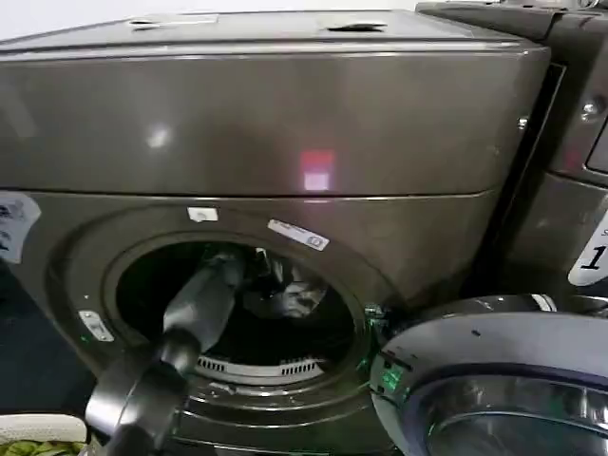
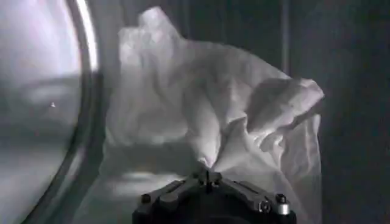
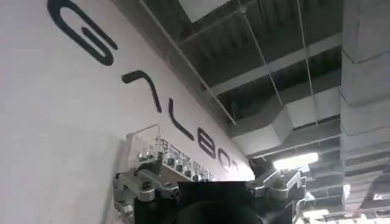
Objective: Grasp the clothes from the dryer.
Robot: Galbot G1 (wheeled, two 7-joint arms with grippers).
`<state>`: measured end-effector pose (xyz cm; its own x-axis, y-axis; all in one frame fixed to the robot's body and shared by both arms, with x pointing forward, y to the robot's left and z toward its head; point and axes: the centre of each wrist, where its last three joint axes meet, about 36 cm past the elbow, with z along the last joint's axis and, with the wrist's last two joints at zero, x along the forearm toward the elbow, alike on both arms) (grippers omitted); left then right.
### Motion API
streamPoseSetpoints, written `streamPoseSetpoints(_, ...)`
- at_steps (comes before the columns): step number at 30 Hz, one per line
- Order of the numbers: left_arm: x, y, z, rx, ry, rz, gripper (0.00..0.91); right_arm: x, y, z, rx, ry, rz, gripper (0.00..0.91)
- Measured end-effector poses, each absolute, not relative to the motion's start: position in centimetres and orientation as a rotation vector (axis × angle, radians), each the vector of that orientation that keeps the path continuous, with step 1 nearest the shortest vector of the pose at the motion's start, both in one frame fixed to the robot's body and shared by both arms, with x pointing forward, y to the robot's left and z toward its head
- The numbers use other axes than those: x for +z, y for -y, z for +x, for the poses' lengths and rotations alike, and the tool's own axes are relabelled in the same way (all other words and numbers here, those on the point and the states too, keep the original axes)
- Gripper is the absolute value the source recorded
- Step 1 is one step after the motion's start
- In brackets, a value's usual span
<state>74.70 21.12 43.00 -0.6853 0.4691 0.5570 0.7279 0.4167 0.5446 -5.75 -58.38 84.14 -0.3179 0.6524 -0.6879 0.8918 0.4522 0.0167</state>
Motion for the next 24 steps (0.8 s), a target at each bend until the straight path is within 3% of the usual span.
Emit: streamPoseSetpoints(24, 41.5, -20.1, 68.7, -0.319, 3.374, -0.257, 0.000, 83.8, 58.6, -5.9, -0.572, -2.027, 1.291, 0.907)
